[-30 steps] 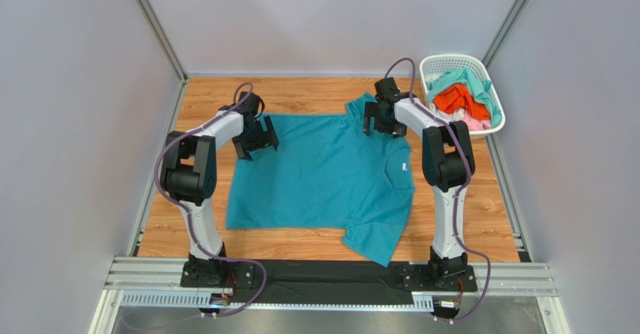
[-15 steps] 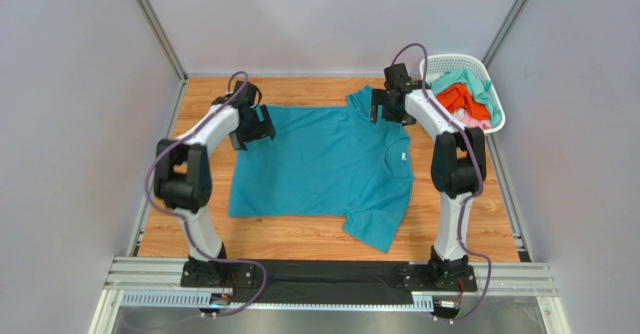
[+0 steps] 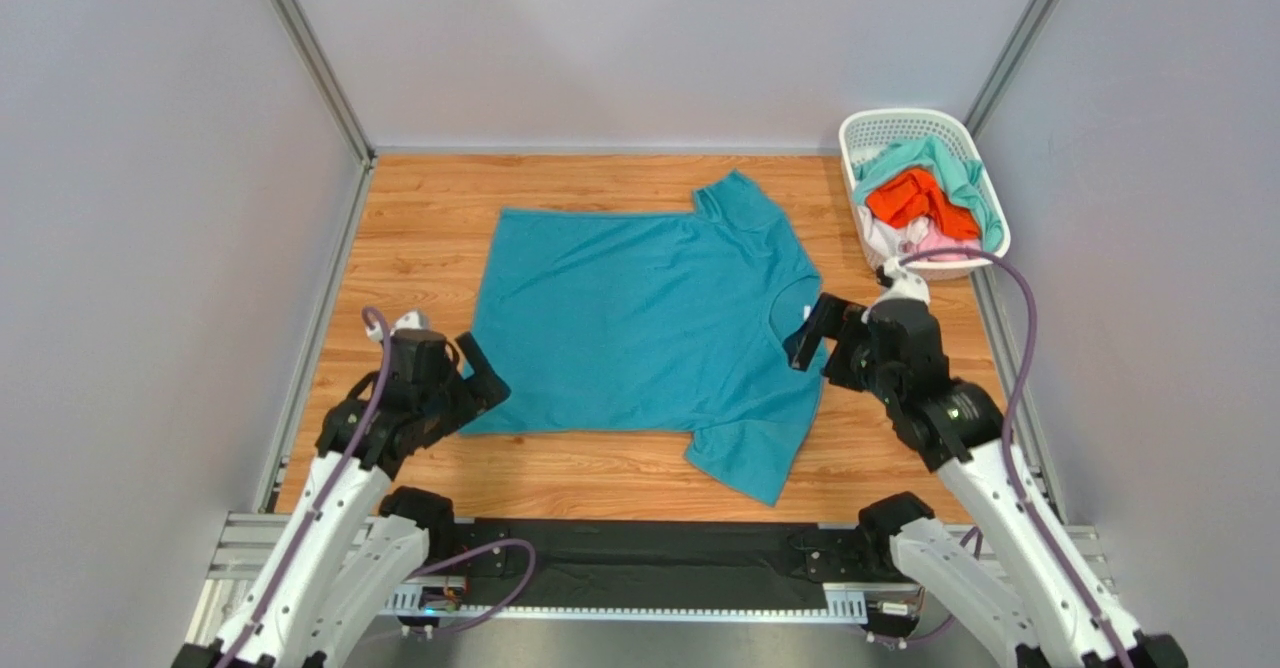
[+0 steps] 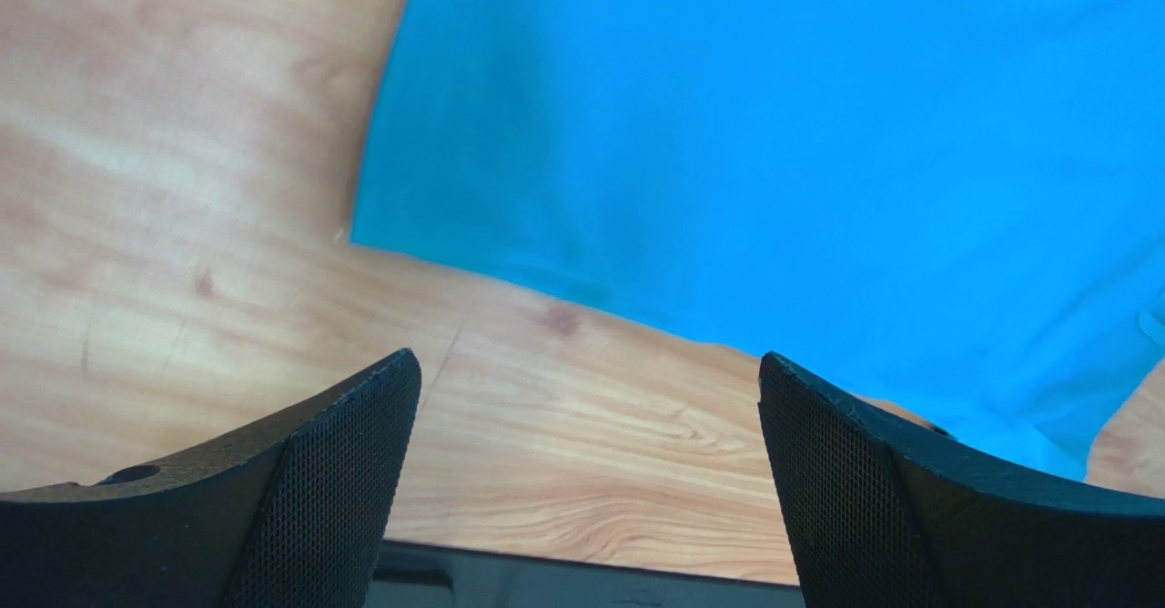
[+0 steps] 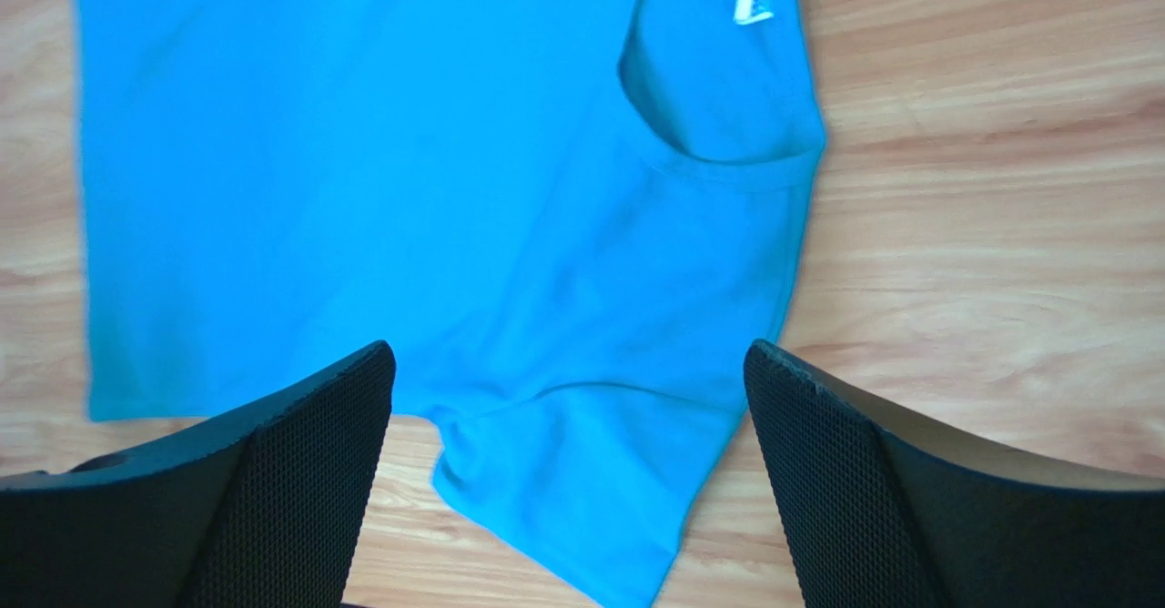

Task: Fold and stack the t-shirts
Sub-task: Flatten the tshirt out, then fold the tshirt

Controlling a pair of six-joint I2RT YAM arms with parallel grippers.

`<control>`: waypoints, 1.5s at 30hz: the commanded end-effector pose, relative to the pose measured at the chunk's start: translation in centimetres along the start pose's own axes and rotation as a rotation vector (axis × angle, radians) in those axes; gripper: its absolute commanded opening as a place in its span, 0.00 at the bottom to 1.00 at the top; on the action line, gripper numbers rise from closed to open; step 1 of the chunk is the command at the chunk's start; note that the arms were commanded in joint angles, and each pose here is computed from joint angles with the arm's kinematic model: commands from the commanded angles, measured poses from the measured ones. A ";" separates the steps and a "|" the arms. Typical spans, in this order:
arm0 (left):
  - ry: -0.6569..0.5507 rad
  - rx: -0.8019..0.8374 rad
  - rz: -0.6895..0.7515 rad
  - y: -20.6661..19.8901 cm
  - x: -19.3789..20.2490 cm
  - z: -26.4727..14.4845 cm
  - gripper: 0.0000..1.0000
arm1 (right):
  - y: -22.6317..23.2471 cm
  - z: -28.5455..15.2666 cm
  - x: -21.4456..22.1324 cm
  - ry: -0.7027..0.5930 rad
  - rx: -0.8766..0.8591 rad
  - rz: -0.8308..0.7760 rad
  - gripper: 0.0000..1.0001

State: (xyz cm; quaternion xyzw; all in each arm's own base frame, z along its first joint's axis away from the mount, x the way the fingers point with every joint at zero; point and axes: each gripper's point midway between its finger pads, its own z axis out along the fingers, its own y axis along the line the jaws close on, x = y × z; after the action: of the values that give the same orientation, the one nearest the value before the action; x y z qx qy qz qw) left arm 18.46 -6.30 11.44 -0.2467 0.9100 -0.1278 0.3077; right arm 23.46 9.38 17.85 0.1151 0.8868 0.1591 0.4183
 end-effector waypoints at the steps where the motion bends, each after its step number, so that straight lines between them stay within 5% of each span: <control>1: -0.032 -0.099 -0.151 3.0 1.4 -0.3 1.00 | 1.6 -1.7 0.4 -0.092 -0.157 0.132 1.00; 10: -0.064 -0.230 -0.222 5.8 2.1 1.5 1.00 | -0.7 -2.4 1.7 -0.235 -0.184 0.195 1.00; 23: -0.053 -0.364 -0.266 7.9 2.4 4.5 0.91 | -1.9 0.3 3.1 -0.133 -0.074 0.116 1.00; 45: 0.043 -0.401 -0.290 7.7 2.9 7.9 0.55 | -3.1 2.4 3.5 -0.122 -0.001 0.087 1.00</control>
State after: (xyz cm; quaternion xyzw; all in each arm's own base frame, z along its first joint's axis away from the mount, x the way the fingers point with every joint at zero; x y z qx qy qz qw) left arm 18.20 -1.30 1.55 -0.4236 0.8783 0.0244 0.2205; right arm 22.07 8.47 12.21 0.1637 0.8636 0.1779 0.4425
